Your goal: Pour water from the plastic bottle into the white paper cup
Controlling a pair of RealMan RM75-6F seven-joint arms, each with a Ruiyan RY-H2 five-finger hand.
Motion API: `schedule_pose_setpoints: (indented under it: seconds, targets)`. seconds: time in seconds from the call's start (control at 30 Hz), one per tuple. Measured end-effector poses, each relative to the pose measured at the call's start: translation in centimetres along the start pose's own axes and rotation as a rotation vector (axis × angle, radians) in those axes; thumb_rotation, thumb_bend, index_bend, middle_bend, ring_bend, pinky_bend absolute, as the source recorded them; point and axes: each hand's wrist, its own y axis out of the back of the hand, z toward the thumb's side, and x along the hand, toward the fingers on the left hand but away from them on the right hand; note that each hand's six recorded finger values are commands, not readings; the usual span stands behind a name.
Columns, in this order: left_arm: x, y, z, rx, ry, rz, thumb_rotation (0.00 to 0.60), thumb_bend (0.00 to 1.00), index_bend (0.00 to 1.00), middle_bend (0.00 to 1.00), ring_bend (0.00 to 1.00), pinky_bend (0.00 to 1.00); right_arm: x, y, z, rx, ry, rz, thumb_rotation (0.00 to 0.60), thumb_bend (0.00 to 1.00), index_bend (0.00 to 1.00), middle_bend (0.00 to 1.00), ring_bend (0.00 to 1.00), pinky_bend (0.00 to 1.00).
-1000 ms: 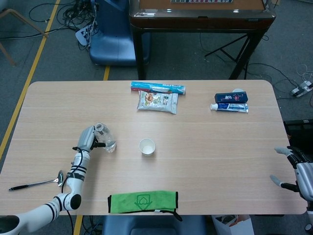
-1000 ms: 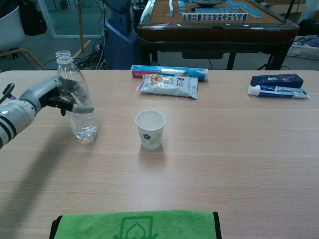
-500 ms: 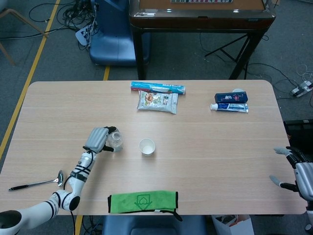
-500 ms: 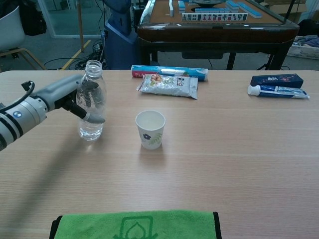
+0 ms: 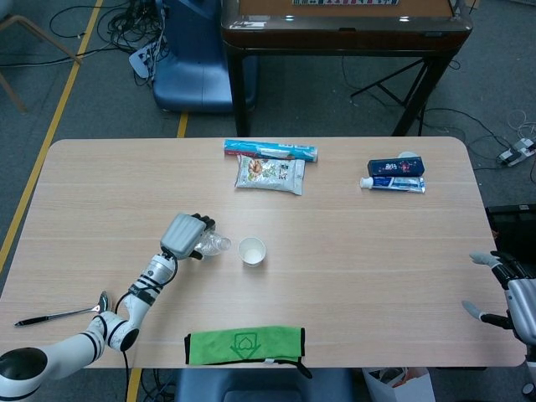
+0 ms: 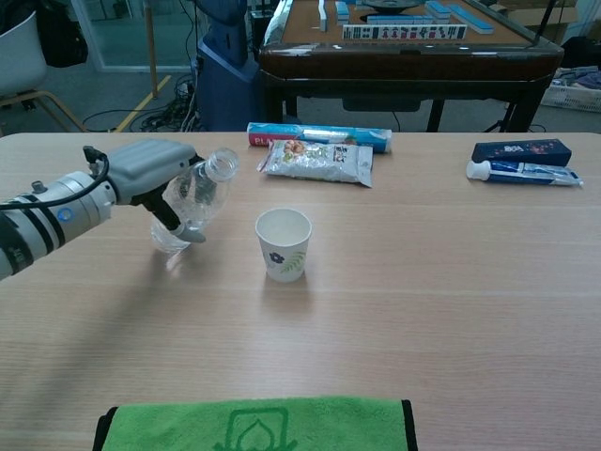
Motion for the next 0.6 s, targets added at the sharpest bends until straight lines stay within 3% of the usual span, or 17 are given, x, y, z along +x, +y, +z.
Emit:
schedule_pose_setpoints:
  seconds: [0.37,0.6]
  targets:
    - [1.0,0.5,1.2,0.213,-0.062,-0.012,0.600,0.02,0.58,0.54,0.52,0.66,0.0,-0.1,-0.1,-0.004,-0.002,0.004,0.600,0.08,0.26,0.31,0.18,0.34]
    - [2.1,0.9,1.4,0.323,-0.052,-0.023,0.600,0.02,0.58,0.54,0.52,0.66,0.0,-0.2,0.0,-0.004,0.000,0.009,0.600,0.08,0.26,0.31,0.18,0.34]
